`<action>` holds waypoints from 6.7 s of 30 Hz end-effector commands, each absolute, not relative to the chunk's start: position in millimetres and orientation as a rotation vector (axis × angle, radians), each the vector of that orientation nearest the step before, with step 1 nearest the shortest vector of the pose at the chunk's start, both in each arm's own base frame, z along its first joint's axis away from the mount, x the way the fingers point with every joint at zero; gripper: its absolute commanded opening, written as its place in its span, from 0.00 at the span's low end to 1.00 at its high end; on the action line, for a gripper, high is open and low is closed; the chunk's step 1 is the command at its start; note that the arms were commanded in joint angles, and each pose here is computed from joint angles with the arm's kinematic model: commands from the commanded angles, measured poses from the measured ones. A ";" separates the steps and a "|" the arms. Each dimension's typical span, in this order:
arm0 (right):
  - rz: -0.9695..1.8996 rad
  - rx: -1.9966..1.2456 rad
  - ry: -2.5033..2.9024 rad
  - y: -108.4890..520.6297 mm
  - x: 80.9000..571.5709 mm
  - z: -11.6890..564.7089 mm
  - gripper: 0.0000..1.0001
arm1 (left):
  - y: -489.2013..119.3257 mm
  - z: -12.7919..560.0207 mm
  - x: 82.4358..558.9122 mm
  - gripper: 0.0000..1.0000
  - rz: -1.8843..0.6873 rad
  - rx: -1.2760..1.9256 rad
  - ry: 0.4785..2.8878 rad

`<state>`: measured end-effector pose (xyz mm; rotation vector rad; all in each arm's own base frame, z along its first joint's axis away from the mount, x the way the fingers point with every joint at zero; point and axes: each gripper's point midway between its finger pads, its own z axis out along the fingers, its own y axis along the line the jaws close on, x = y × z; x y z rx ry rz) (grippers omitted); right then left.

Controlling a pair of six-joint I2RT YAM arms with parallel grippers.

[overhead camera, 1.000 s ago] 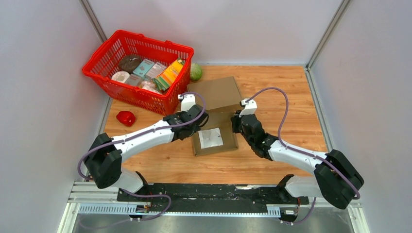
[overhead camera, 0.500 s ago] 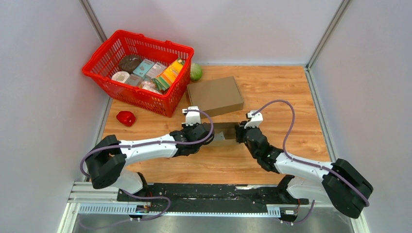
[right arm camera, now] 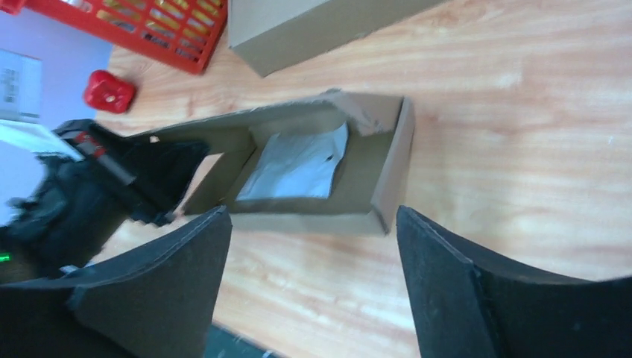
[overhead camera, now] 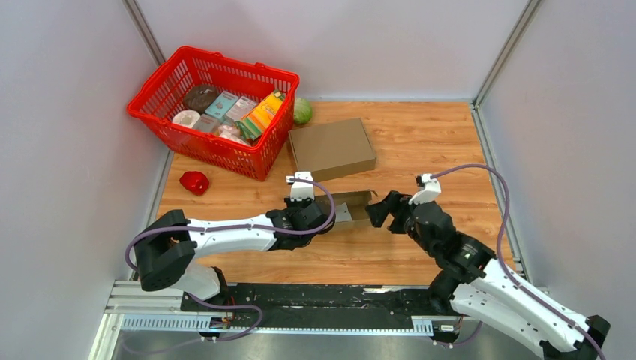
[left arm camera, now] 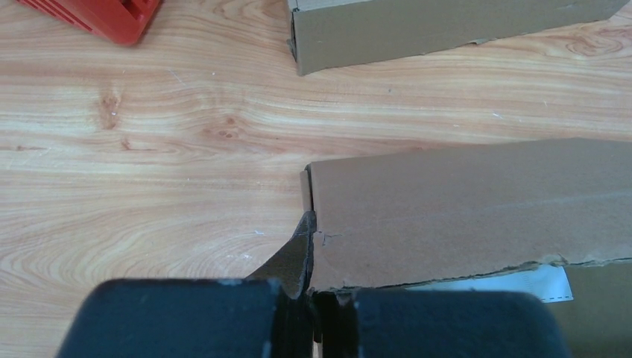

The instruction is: Fold the paper box

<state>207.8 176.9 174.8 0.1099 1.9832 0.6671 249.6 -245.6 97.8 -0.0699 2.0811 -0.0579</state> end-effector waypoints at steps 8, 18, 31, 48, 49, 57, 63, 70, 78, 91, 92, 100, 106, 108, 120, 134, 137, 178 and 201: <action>1.172 0.621 2.211 247.1 193.8 235.6 0.89 | -246.6 93.8 242.9 0.00 -0.013 -0.052 2.072; 1.193 0.975 2.100 256.1 238.2 203.9 0.63 | -247.2 97.2 237.2 0.00 -0.001 -0.043 2.052; 1.245 1.118 2.084 271.2 259.5 180.9 0.36 | -245.9 99.4 232.6 0.00 0.001 -0.049 2.032; 1.298 1.099 2.085 240.9 221.1 126.0 0.33 | -242.2 92.8 127.8 0.43 -0.606 0.332 2.208; 1.302 1.053 2.094 240.7 217.9 124.2 0.34 | -246.2 95.8 118.9 0.43 -0.662 0.395 2.213; 1.059 0.287 2.398 221.7 159.7 90.0 0.82 | -288.2 184.7 140.4 0.34 -0.887 0.381 2.113; 0.883 -0.100 2.423 187.6 141.4 115.2 0.84 | -305.6 177.9 190.8 0.24 -0.948 0.228 2.121; 1.228 -0.163 2.194 225.0 176.5 217.5 0.58 | -329.8 104.3 195.9 0.19 -0.975 0.276 2.250; 1.438 -0.163 2.264 254.3 214.2 148.4 0.49 | -307.2 57.9 195.7 0.22 -0.857 0.197 2.335; 0.893 0.245 2.396 159.6 239.0 79.4 0.66 | -284.8 114.8 203.7 0.46 -0.787 0.252 2.212; 0.900 0.223 2.388 161.0 243.7 79.6 0.69 | -275.1 117.0 206.7 0.51 -0.754 0.235 2.213; 1.137 0.109 2.371 190.8 274.0 74.1 0.48 | -236.3 97.7 199.2 0.70 -0.791 0.072 2.321; 1.087 0.262 2.429 170.3 275.3 45.9 0.26 | -242.9 72.2 196.5 0.73 -0.940 -0.054 2.381; 1.077 0.309 2.441 163.5 275.3 39.8 0.22 | -247.3 67.0 196.5 0.73 -0.960 -0.063 2.395; 1.179 0.435 2.477 156.3 265.4 18.3 0.20 | -262.0 87.1 211.1 0.75 -1.183 -0.226 2.178; 1.194 0.552 2.479 143.7 267.4 9.0 0.19 | -275.2 82.7 207.0 0.76 -1.269 -0.472 2.241; 1.202 0.543 2.476 144.8 266.8 9.6 0.19 | -290.8 93.8 211.6 0.76 -1.357 -0.445 2.212; -0.216 -1.213 1.354 312.2 134.7 200.7 1.00 | -220.7 146.2 131.2 0.35 -1.810 -0.994 2.257; -0.140 -1.223 1.369 330.5 123.2 193.8 0.28 | -206.2 186.1 137.9 0.75 -1.517 -0.529 2.208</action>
